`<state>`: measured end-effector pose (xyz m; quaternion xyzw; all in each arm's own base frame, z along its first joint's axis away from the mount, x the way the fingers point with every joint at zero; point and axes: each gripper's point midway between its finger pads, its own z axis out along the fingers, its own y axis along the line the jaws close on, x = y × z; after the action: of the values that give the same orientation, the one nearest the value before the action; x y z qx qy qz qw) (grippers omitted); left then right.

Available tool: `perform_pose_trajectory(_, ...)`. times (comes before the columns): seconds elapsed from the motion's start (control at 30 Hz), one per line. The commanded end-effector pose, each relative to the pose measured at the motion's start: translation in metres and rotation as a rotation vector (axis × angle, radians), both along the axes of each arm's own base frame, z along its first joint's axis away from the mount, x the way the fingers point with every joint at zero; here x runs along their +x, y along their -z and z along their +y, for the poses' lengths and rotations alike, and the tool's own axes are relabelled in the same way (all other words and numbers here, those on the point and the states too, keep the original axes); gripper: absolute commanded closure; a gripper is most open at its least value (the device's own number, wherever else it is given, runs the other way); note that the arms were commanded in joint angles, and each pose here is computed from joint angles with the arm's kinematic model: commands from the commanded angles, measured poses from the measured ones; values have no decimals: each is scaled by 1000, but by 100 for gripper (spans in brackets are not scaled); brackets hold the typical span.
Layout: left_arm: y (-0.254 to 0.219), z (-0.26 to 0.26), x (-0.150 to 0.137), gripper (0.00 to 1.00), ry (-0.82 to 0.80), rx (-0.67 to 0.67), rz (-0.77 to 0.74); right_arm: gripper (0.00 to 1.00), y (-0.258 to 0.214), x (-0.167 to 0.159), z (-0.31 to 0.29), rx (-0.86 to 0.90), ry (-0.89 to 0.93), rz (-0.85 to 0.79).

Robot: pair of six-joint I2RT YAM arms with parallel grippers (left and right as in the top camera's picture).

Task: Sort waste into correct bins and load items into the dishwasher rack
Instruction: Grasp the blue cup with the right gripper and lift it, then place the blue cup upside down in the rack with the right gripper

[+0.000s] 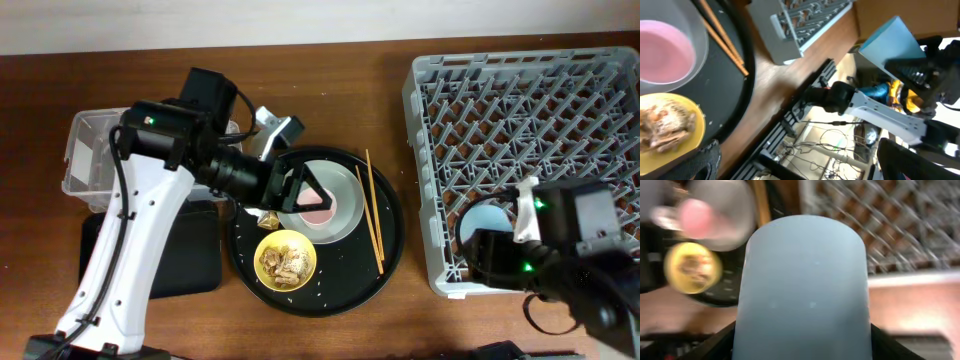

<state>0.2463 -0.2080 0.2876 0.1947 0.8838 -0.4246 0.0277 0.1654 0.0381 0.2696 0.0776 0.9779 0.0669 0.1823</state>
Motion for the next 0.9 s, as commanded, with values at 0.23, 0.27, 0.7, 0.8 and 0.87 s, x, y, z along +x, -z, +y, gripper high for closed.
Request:
perform_pose_trajectory(0.23,-8,29,-12,1,-8,145,-174,29,122,57,-21,-263,44,495)
perform_pose_trajectory(0.27,-12,31,-14,1,-13,153,-197,29,131,65,-24,-262,52,512)
perform_pose_trajectory(0.7,8,88,12,7,-309,527,-273,13,19,77,-7,101,-50,-20)
perform_pose_trajectory(0.8,45,64,25,16,-321,525,-271,13,-23,46,-4,112,-43,-222)
perform_pose_trajectory(0.87,104,52,35,17,-343,604,-279,12,-47,11,-4,102,-38,-372)
